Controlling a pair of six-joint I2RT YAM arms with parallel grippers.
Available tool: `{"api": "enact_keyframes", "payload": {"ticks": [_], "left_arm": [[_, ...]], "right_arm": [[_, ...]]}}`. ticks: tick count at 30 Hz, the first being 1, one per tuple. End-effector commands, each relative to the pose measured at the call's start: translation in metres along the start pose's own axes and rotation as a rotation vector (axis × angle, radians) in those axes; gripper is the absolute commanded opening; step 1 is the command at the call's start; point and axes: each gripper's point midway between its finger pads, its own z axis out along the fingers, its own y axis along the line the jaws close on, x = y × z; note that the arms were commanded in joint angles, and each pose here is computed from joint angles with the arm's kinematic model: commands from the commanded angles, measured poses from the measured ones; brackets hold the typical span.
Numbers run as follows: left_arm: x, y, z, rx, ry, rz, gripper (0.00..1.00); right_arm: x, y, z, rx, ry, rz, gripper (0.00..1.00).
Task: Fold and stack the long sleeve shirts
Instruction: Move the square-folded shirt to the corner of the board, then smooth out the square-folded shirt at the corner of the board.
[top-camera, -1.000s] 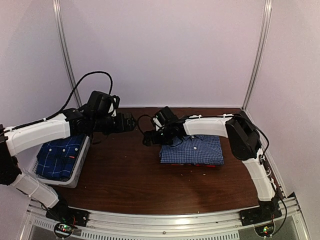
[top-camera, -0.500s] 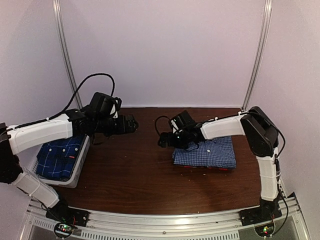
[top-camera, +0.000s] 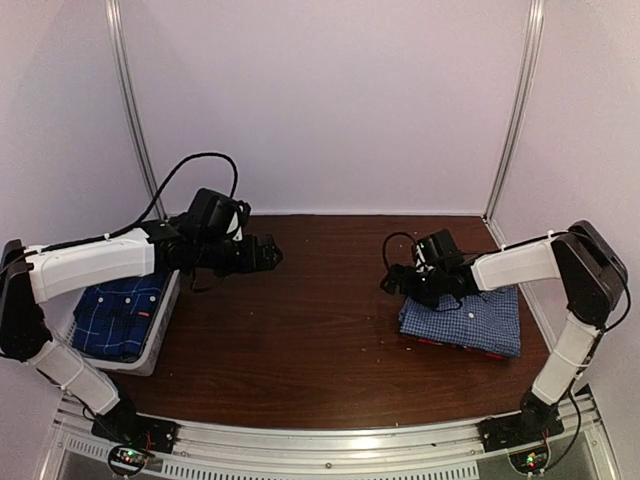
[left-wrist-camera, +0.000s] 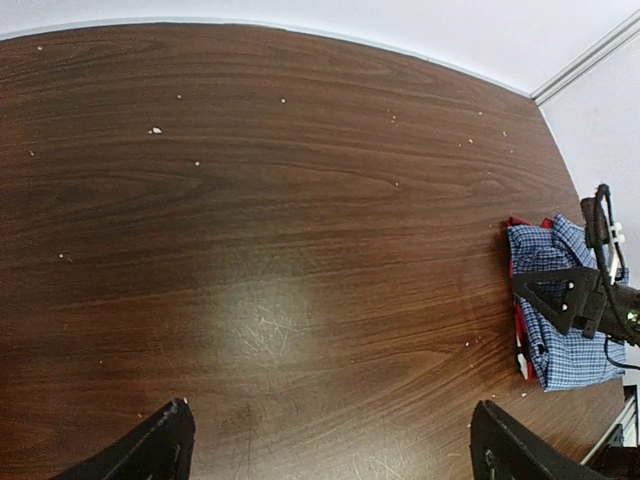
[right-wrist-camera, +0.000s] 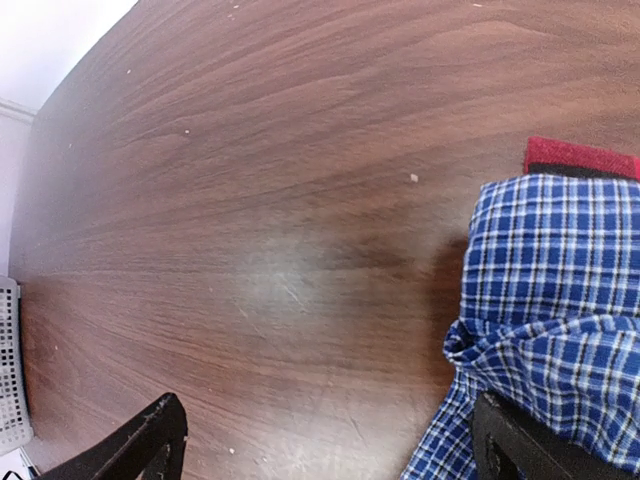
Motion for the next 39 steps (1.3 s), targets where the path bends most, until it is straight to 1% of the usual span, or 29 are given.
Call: {"api": "enact_keyframes", "payload": {"ticks": [1, 11, 15, 19, 23, 27, 29, 32, 36, 39], "left_arm": [[-0.018, -0.016, 0.001, 0.061, -0.037, -0.011, 0.98], [-0.016, -0.021, 0.003, 0.084, -0.02, -0.02, 0.98], [-0.016, -0.023, 0.003, 0.091, -0.02, -0.023, 0.98], [-0.016, -0.023, 0.005, 0.092, -0.017, -0.023, 0.98], [-0.017, -0.024, 0.006, 0.094, -0.02, -0.024, 0.98], [-0.017, -0.024, 0.006, 0.093, -0.02, -0.025, 0.98], [-0.016, -0.023, 0.006, 0.092, -0.018, -0.025, 0.98], [-0.016, -0.023, 0.005, 0.093, -0.019, -0.024, 0.98], [-0.014, -0.021, 0.003, 0.091, -0.018, -0.028, 0.98], [-0.012, -0.021, 0.003, 0.091, -0.016, -0.027, 0.98]], "right_arm": [[0.009, -0.035, -0.021, 0.065, -0.024, 0.077, 1.0], [0.041, -0.073, -0.071, 0.085, -0.064, 0.145, 1.0], [0.059, -0.084, -0.082, 0.095, -0.046, 0.152, 1.0], [0.068, -0.088, -0.088, 0.104, -0.024, 0.129, 1.0], [0.058, -0.068, -0.097, 0.057, -0.046, 0.079, 1.0], [0.036, -0.033, -0.108, 0.026, -0.082, 0.003, 1.0], [0.034, -0.017, -0.108, 0.017, -0.077, -0.024, 1.0], [0.045, -0.008, -0.103, 0.025, -0.046, -0.03, 1.0], [0.066, -0.018, -0.099, 0.065, -0.021, -0.001, 1.0], [0.083, -0.023, -0.099, 0.055, -0.013, 0.021, 1.0]]}}
